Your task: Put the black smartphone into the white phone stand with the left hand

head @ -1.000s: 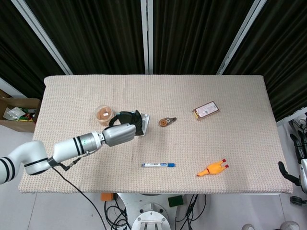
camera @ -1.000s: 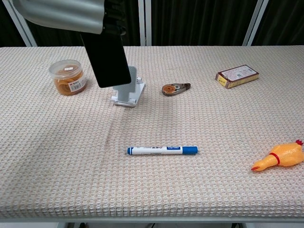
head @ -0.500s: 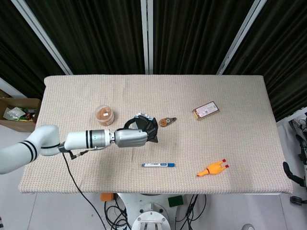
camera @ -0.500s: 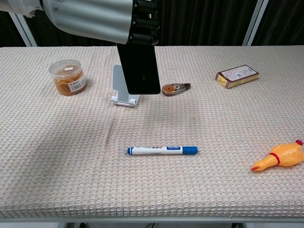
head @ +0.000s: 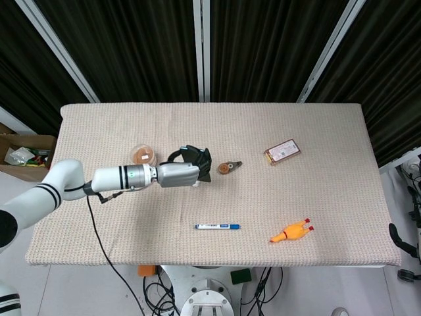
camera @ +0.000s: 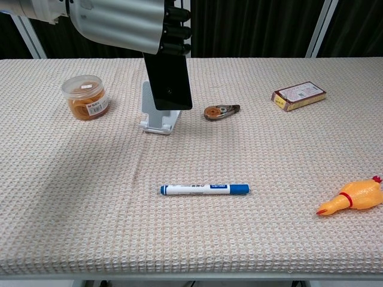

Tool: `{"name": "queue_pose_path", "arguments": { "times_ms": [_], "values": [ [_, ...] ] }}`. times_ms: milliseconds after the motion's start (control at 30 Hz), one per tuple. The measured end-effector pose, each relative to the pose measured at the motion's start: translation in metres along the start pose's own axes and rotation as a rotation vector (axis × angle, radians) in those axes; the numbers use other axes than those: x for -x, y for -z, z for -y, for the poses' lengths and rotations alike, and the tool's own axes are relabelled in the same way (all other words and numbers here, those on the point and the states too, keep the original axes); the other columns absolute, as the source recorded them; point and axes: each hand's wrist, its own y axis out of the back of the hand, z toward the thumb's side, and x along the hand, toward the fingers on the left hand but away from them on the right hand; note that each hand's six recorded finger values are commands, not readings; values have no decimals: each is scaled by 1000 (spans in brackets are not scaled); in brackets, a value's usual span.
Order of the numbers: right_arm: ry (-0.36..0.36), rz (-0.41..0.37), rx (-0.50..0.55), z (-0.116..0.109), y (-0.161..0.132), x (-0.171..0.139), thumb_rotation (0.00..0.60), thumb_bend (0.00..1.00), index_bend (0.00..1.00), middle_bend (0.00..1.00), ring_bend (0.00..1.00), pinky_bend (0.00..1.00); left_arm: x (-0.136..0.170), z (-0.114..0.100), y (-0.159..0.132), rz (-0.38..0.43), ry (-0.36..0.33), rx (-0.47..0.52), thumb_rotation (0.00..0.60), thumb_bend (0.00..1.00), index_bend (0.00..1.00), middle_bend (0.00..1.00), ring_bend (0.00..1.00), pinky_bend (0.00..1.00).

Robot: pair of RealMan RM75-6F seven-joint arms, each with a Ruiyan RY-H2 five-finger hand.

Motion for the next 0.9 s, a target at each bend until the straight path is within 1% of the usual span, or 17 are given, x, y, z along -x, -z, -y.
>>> {"name": "queue_pose_path", "arguments": {
  "times_ms": [133, 367, 667, 900],
  "values": [
    [0, 7, 1, 1, 2, 0, 600, 380, 0, 0, 0, 0, 1, 9, -11, 33, 20, 5, 600, 508, 759, 711, 583, 616],
    [-1, 15, 2, 1, 5, -2, 600, 380, 0, 0, 0, 0, 1, 13, -27, 72, 33, 11, 600, 512, 764, 707, 583, 615],
    [-2, 17, 0, 1, 7, -3, 600, 381, 0, 0, 0, 0, 12, 20, -29, 95, 70, -6, 600, 514, 784, 705, 581, 613],
    [-2, 14, 3, 0, 6, -4, 600, 380, 0, 0, 0, 0, 12, 16, -25, 102, 72, -15, 600, 514, 789, 705, 581, 612]
  ]
}}
